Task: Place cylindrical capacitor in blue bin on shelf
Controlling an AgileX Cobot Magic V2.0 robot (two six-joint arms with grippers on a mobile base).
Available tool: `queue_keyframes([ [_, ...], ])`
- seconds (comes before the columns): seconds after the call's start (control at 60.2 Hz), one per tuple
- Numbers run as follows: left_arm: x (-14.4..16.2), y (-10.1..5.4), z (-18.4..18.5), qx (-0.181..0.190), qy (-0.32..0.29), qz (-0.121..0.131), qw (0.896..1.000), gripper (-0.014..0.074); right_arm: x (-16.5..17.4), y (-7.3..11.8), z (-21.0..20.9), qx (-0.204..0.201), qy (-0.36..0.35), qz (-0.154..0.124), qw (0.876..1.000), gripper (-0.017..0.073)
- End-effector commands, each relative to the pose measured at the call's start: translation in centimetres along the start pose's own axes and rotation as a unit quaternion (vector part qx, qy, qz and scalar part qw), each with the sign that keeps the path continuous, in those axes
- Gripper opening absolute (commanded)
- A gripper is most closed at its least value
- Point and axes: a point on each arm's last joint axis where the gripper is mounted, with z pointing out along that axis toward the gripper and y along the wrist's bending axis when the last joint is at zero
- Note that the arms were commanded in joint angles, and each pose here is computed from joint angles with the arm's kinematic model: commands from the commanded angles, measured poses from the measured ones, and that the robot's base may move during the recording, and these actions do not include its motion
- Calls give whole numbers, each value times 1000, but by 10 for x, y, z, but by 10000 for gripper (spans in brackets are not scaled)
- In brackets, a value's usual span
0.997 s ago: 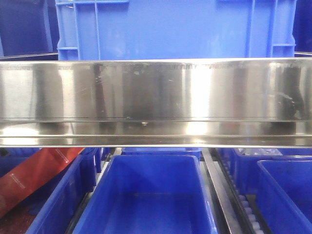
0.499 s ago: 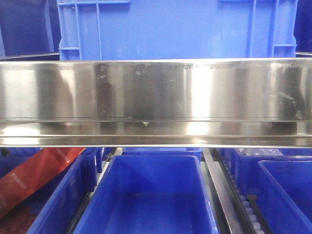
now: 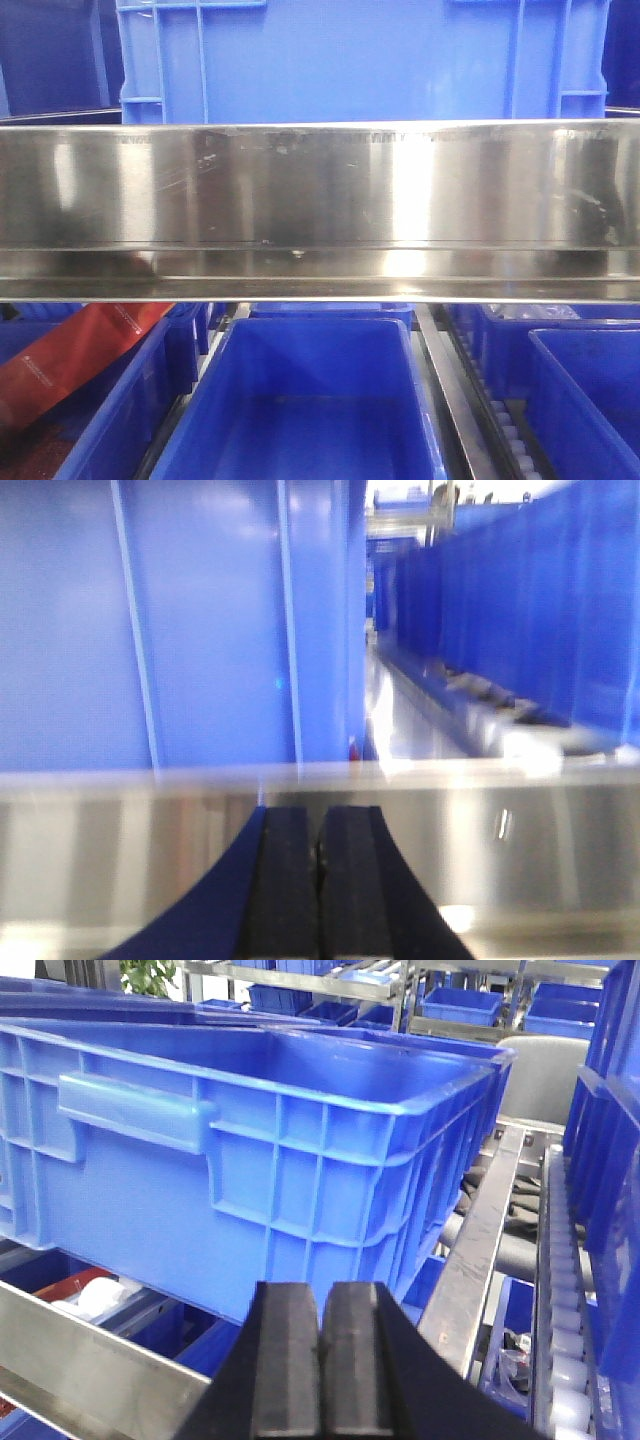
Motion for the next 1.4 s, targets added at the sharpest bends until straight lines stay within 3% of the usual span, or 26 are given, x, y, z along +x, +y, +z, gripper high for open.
queue_keyframes([
  [0.0, 1, 0, 0, 0, -5, -8, 1000, -111, -2, 0, -1, 2, -16, -3, 1000, -154],
  [1.047, 1, 0, 0, 0, -5, -8, 1000, -111, -4, -1, -1, 7, -27, -8, 1000, -154],
  [1.163, 1, 0, 0, 0, -5, -8, 1000, -111, -3, -7, -1, 44, -27, -5, 999, -154],
  [1.379, 1, 0, 0, 0, -5, -8, 1000, -111, 10, -21, -10, 165, -46, 4, 985, -154],
])
